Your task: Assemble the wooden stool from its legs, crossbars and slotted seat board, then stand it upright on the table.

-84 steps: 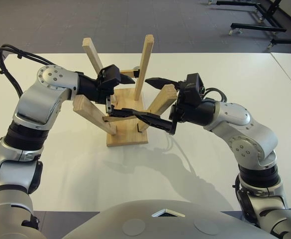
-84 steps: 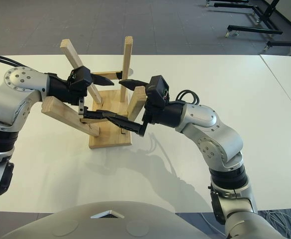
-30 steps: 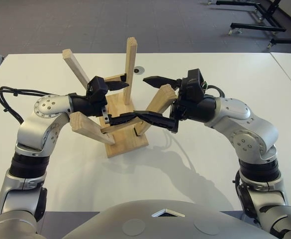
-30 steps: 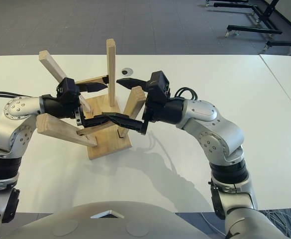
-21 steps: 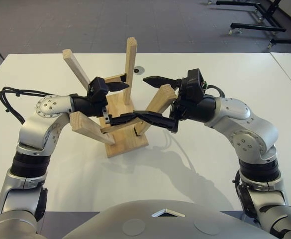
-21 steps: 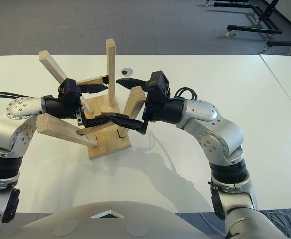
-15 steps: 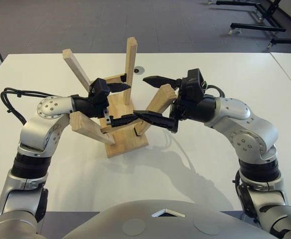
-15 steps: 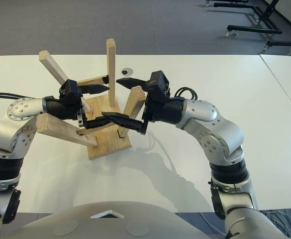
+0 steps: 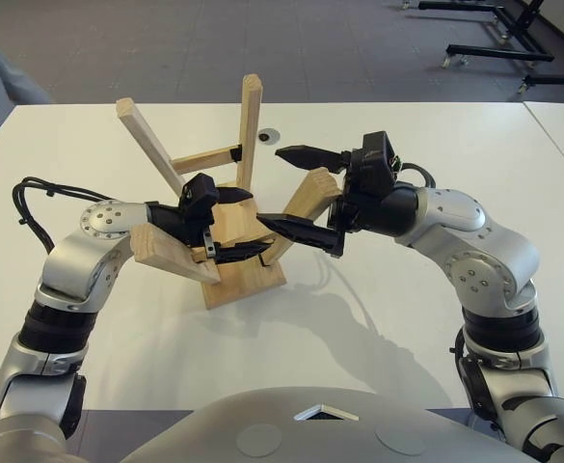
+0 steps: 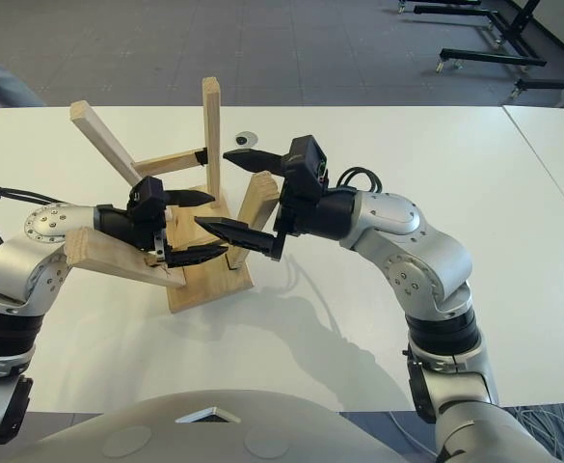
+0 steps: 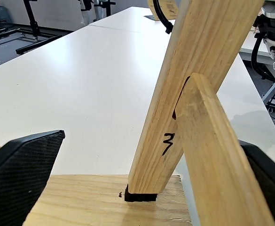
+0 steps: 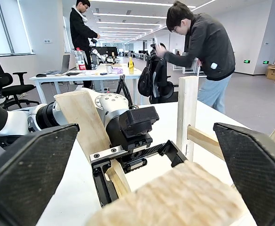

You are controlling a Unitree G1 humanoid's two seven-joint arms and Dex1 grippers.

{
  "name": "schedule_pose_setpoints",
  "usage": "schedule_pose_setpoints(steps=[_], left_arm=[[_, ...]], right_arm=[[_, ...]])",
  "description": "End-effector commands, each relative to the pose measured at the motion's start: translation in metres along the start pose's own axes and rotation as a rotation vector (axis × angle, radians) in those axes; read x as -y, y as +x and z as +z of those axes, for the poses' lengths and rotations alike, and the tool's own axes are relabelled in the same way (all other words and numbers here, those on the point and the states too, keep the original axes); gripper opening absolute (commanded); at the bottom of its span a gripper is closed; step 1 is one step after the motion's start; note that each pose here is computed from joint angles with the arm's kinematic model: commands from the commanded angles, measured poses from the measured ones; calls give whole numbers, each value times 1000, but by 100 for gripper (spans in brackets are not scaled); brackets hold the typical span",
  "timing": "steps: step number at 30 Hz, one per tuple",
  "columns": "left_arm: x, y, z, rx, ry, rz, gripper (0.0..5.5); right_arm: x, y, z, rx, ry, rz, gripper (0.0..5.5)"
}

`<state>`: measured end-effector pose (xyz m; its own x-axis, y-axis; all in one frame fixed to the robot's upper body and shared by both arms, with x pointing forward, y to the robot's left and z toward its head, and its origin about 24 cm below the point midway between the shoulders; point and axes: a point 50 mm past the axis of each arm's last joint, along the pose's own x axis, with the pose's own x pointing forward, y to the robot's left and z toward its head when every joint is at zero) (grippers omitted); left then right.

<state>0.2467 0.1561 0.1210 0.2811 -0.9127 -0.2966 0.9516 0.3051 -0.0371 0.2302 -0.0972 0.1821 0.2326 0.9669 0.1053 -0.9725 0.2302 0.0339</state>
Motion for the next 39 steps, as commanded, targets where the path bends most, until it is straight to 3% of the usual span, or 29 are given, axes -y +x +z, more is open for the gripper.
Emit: schedule_pose_setpoints(steps=[1,4,8,17,32,39], left_arm=[[-4,-3,-3,-13,7,38,540],[-2,-5,18,156,18,25,540],[-4,-6,27,227,27,49,540],[-9,-1,8,99,18,89,540],[-8,-3,22,156,42,63,540],[-4,0,-7,-18,-18,43,540]], right_arm=[[-1,3,5,-2,-20,20,526],[-1,3,5,-2,-17,20,526],[-1,3,5,-1,-16,21,526],[-1,4,6,0,-19,21,526],[-1,5,4,3,-13,17,526],[-1,6,5,1,-19,21,526]])
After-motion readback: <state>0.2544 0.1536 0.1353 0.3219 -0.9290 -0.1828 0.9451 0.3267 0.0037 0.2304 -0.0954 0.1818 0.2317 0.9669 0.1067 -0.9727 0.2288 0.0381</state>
